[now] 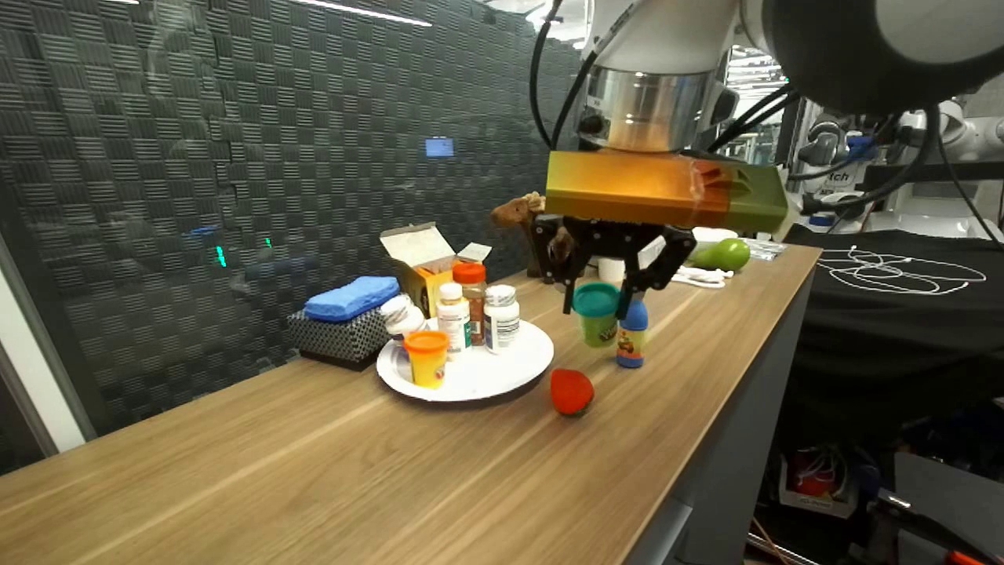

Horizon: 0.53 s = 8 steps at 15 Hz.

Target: Put the containers and strawberry on the white plate

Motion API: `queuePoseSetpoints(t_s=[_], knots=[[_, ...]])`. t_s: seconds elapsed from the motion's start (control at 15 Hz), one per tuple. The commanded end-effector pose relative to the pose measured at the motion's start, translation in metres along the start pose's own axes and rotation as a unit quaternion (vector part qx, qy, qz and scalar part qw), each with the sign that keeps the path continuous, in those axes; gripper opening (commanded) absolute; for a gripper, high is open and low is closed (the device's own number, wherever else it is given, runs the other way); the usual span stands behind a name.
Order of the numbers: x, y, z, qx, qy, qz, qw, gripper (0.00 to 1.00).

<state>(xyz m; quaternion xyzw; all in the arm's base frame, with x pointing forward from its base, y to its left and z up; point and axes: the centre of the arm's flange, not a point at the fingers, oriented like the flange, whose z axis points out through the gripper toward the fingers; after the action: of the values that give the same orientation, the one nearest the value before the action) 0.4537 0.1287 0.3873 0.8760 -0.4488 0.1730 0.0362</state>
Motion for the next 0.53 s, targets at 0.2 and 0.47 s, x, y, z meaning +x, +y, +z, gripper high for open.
queuePoseSetpoints(t_s=[0.2, 0.47], knots=[[0.034, -0.048, -0.007, 0.081, 0.010, -0.131, 0.9880, 0.28], [0.046, -0.060, 0.010, 0.144, -0.017, -0.180, 0.9730, 0.28]])
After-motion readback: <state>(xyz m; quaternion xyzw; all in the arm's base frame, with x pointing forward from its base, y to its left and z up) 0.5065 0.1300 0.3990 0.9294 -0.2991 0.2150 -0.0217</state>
